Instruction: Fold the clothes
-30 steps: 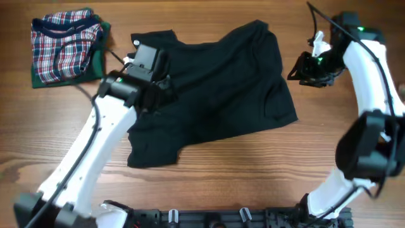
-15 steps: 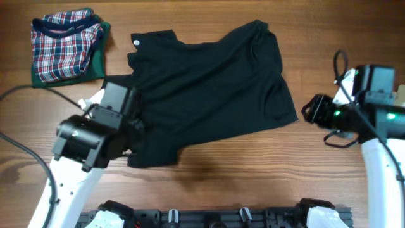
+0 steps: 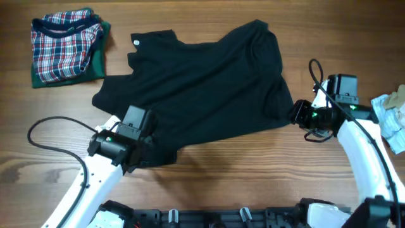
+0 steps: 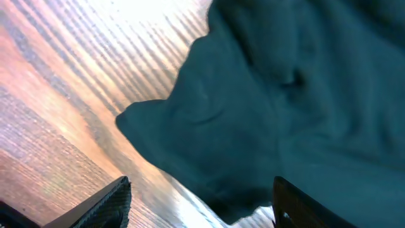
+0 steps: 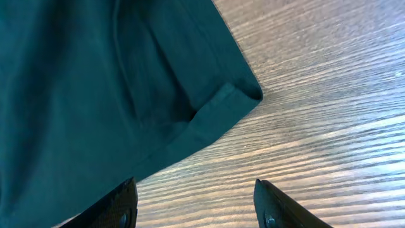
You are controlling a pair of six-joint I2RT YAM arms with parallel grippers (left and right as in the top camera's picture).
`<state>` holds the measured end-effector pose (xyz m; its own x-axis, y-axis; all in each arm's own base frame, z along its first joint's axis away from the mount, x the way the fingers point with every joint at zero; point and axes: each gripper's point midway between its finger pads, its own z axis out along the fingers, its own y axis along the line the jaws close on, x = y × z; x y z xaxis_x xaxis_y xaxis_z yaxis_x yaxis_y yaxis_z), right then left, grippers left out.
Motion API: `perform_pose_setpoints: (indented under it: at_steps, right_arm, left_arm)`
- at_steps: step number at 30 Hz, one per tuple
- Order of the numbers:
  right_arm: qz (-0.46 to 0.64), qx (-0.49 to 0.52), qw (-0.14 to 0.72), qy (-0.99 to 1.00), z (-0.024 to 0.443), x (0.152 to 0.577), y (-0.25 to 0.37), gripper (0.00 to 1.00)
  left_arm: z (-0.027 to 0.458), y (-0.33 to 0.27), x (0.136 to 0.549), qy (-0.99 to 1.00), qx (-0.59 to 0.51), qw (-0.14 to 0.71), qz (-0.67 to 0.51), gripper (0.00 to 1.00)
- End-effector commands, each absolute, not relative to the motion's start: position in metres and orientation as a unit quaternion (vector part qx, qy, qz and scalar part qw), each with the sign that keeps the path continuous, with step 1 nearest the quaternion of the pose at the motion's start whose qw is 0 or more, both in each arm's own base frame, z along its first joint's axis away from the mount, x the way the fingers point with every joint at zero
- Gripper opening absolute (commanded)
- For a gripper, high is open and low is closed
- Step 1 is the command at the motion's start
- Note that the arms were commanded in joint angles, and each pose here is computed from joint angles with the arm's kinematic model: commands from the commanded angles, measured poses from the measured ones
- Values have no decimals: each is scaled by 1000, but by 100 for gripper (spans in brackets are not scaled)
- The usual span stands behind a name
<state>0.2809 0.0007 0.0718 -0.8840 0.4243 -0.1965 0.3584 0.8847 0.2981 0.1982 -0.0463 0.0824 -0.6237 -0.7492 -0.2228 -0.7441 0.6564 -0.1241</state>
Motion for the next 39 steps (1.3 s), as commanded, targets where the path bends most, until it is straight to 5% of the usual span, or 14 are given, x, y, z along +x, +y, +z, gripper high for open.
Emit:
perform_pose_setpoints:
  at_steps: [1,11,23,26,29,39]
  right_arm:
    - [132,197,98,967,52,281,3,60]
    - [150,183,64,969,29,282,10,60]
    - [153,186,49,969,28,274,12,59]
    - [153,186,45,970,28,273,13,59]
    - [152,187,41,970,28,271,13,59]
    - [121,174,88,973,26,291,-1,54]
  left_arm:
    - [74,-42,192,900,-418,120,0,72]
    - [29,-34,162,886,-455,82,24,66]
    - [-19,-42,178,883,-464,59,44,60]
    - [-23,-40,177,882,-465,57,53,42]
    - [-23,-39,178,882,-465,59,53,4]
    - [-22,-44,190,881,-466,75,34,4]
